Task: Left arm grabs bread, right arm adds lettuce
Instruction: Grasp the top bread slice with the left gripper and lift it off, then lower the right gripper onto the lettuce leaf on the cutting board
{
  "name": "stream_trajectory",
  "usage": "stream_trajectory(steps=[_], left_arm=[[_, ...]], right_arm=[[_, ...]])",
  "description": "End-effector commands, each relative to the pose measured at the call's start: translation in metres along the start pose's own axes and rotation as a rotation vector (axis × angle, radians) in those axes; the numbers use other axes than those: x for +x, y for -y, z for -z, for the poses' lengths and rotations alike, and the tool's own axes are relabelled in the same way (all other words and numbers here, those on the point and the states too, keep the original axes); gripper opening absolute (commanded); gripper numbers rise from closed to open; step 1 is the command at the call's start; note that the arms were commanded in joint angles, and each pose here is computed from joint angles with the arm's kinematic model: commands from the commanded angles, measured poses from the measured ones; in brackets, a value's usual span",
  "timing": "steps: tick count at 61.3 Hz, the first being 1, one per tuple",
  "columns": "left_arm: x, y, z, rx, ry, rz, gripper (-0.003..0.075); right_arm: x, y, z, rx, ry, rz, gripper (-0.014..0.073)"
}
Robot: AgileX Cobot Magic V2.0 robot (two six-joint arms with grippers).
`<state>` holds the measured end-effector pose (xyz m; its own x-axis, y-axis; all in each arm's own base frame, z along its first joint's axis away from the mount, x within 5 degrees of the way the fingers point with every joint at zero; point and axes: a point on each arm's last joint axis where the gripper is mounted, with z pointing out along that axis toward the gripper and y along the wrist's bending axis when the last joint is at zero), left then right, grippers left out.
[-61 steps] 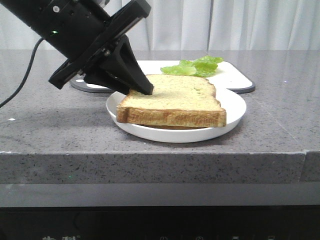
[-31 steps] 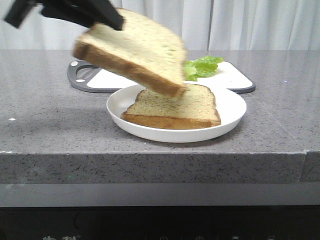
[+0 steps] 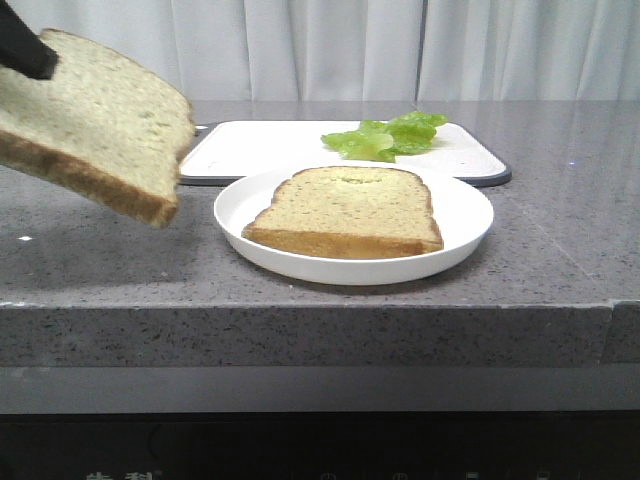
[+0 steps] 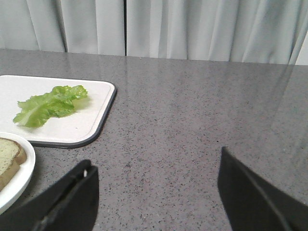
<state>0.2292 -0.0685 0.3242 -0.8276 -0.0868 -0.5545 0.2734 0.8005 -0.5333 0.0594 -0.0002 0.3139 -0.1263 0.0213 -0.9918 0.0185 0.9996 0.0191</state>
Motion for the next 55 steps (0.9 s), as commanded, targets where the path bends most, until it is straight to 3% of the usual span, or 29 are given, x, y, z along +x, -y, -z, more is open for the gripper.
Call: stream_trajectory(steps=[1, 19, 34, 55], left_arm=[[-0.008, 0.01, 0.012, 0.035, 0.077, -0.001, -0.0019], [-0.008, 0.01, 0.012, 0.033, 0.083, -0.001, -0.0019], [-0.008, 0.01, 0.012, 0.032, 0.087, 0.0, -0.0019], [-0.008, 0.01, 0.012, 0.032, 0.087, 0.0, -0.0019]], right_arm=[[-0.016, 0.001, 0.0, 0.013, 0.089, 0.008, 0.0538], [-0.022, 0.001, -0.028, 0.013, -0.019, 0.005, 0.0538], [-0.049, -0.004, -0.095, -0.03, -0.188, 0.008, 0.0538], [-0.073, -0.041, -0.188, -0.17, -0.327, 0.116, 0.0538]])
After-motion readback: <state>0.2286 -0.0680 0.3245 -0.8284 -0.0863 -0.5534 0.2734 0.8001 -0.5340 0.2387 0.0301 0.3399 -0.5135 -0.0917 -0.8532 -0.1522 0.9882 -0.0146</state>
